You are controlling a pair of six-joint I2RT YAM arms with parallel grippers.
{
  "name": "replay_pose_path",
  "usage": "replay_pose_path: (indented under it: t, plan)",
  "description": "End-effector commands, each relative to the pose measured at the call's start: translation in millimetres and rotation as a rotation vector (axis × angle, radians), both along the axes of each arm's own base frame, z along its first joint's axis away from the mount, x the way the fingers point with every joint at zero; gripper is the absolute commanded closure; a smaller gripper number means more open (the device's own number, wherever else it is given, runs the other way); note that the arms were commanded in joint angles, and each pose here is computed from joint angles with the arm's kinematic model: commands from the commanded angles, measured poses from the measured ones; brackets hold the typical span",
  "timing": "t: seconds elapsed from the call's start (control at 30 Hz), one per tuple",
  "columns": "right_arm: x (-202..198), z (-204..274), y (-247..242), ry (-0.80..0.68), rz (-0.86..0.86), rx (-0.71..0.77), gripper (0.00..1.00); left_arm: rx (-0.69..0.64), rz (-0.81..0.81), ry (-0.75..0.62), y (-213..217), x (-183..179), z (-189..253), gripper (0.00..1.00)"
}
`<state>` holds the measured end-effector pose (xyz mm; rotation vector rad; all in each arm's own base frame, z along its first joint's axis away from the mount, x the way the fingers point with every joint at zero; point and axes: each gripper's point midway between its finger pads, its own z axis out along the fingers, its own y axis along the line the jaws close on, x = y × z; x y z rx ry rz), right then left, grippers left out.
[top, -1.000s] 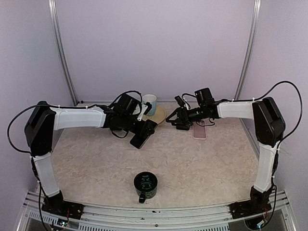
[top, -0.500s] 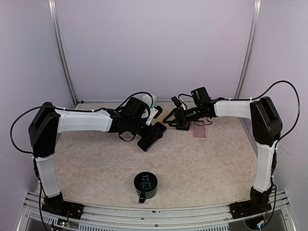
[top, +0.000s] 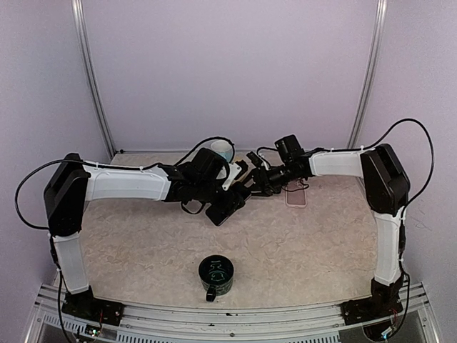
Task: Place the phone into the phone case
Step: Pass from the left arm to the right
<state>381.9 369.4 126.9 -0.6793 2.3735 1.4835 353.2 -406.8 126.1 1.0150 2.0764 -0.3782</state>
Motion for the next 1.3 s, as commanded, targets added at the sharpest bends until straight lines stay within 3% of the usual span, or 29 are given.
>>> replay_pose_path:
  t: [0.0,0.13,0.33,0.57,0.63,0.8,0.87,1.17,1.27]
  plan:
    - [-10.0,-4.5,9.7,0.032,0.043,0.008,0.40,0.000,0.015,-0.128,-13.6,12.3,24.1,1.00]
    - [-14.9,-7.0,12.7,0.052,0.064,0.020,0.51,0.005,0.011,-0.128,-15.2,9.9,20.6,1.00]
    - [-20.5,-7.3,15.5,0.084,0.090,0.048,0.77,0.004,0.011,-0.132,-14.0,8.7,20.1,1.00]
    - [-26.1,-8.7,15.7,0.115,0.106,0.066,0.92,0.014,0.016,-0.151,-11.8,7.4,21.0,1.00]
    - [-26.9,-6.5,16.3,0.118,0.112,0.076,0.97,0.017,0.016,-0.153,-11.5,6.9,20.6,0.96]
    - [-27.8,4.0,18.0,0.120,0.122,0.116,1.00,0.009,0.018,-0.150,-11.4,5.4,18.8,0.74]
    - [-26.3,8.8,18.6,0.113,0.119,0.126,1.00,0.001,0.023,-0.152,-10.3,4.6,19.9,0.58]
    - [-10.6,31.7,-3.5,0.069,0.060,0.176,1.00,-0.096,0.050,-0.166,1.3,-1.2,49.3,0.05]
    - [-4.9,40.4,-16.5,0.049,0.032,0.199,1.00,-0.161,0.063,-0.166,5.2,0.6,64.7,0.01]
